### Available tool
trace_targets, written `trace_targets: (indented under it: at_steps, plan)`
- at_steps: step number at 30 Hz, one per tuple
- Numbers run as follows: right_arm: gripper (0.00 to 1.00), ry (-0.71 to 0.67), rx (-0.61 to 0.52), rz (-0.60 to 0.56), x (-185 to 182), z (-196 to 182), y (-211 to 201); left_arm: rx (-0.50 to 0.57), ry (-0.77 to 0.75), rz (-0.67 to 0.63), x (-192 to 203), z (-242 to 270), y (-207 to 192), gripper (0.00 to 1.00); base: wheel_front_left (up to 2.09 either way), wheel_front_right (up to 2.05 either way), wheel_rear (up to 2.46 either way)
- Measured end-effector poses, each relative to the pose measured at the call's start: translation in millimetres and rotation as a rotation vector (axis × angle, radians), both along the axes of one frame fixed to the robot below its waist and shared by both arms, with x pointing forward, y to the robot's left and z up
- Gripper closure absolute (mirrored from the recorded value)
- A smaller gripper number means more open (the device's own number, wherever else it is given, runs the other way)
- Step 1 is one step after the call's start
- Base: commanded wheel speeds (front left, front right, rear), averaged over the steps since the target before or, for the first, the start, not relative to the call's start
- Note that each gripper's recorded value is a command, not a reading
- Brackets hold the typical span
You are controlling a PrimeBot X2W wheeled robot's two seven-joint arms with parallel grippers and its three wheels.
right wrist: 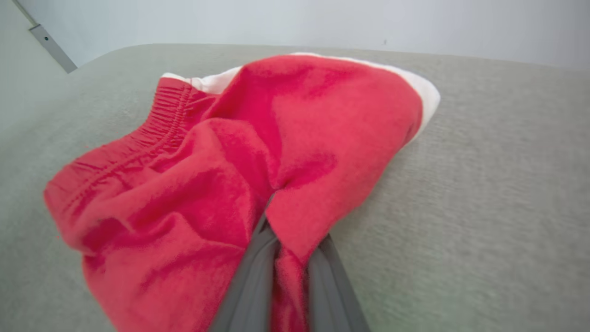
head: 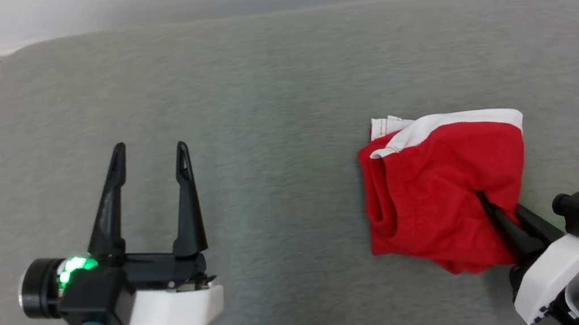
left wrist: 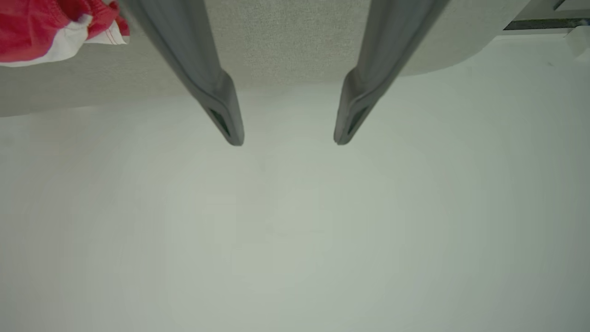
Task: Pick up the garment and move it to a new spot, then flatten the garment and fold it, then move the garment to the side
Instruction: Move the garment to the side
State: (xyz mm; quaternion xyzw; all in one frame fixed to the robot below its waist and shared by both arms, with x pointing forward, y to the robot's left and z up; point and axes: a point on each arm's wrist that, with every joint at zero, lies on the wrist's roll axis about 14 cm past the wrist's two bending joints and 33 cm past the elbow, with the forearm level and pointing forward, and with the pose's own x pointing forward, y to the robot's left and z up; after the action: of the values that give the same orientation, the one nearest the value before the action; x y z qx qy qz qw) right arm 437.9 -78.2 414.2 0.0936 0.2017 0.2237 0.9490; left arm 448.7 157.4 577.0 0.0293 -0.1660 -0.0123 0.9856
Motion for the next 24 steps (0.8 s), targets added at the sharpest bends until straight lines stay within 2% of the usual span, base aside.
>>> trace_targets:
  at_steps: [8, 13, 20, 24]
  plan:
    - [1.00, -0.002, -0.107, -0.215, -26.3, 5.0, -99.1, -0.023, -0.020, -0.235, 25.8, -4.0, -76.4, 0.00, 0.00, 0.00, 0.00]
    - [1.00, -0.025, -0.221, -0.288, -29.0, 13.1, -155.4, -0.051, -0.030, -0.368, 38.8, -6.9, -122.6, 0.00, 0.00, 0.00, 0.00]
    - [1.00, 0.000, -0.426, -0.335, -14.1, 9.5, -236.6, -0.074, 0.007, -0.447, 56.7, -31.1, -150.3, 0.00, 0.00, 0.00, 0.00]
    - [1.00, 0.014, -0.536, -0.406, -4.4, 13.6, -293.3, -0.073, 0.015, -0.458, 64.3, -40.6, -153.4, 0.00, 0.00, 0.00, 0.00]
